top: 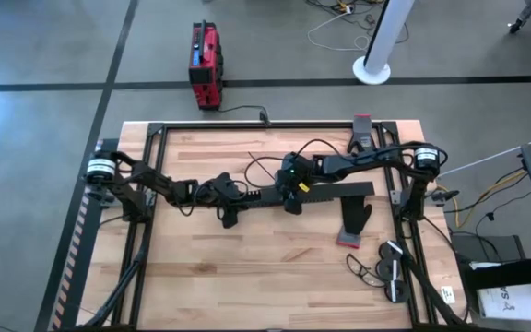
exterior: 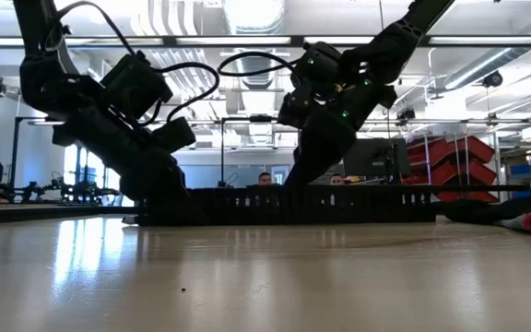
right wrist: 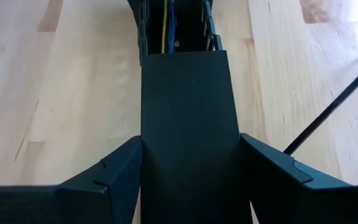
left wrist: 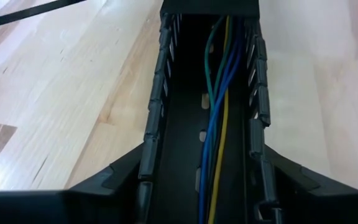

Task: Ziptie cables
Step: Close the black cable duct

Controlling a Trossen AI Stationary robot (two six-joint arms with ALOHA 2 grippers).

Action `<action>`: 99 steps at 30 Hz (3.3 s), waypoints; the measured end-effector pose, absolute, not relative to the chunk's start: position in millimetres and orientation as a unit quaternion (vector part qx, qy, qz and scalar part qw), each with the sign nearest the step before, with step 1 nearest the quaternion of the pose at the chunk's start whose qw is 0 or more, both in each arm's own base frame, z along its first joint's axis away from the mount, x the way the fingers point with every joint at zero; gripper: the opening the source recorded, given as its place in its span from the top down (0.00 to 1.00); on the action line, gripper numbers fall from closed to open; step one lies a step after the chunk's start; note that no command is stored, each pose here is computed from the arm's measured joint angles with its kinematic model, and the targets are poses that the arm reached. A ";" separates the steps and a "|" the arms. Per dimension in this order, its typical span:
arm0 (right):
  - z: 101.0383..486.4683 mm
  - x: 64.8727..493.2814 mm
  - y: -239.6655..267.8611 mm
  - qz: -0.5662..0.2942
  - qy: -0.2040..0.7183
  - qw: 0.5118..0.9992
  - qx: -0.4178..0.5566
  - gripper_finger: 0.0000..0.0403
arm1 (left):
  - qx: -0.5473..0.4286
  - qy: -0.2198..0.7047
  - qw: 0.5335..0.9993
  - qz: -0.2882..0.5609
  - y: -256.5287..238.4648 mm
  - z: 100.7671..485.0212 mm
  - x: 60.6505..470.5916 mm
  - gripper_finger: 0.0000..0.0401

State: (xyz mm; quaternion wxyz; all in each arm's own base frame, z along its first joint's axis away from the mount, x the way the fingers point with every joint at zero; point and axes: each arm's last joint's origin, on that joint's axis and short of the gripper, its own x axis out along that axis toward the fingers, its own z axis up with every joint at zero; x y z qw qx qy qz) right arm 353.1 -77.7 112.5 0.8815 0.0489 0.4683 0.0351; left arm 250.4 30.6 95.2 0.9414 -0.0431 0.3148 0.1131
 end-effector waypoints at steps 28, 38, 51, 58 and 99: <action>126.0 353.6 -73.2 0.102 0.420 0.902 -0.018 0.46 | -0.023 0.286 0.953 0.098 31.7 99.5 258.5 0.48; 125.1 353.2 -70.2 0.143 0.414 0.898 -0.038 0.46 | -0.027 0.282 0.955 0.090 30.9 99.6 258.2 0.48; 121.5 361.1 -68.0 0.059 0.408 0.911 0.018 0.46 | -0.019 0.280 0.955 0.092 31.7 100.6 259.8 0.48; 124.2 359.3 -68.5 0.024 0.420 0.907 0.024 0.46 | -0.021 0.278 0.956 0.094 31.6 100.8 259.7 0.48; 123.9 355.5 -51.9 0.123 0.449 0.883 -0.057 0.46 | -0.026 0.268 0.958 0.095 32.7 102.1 267.9 0.48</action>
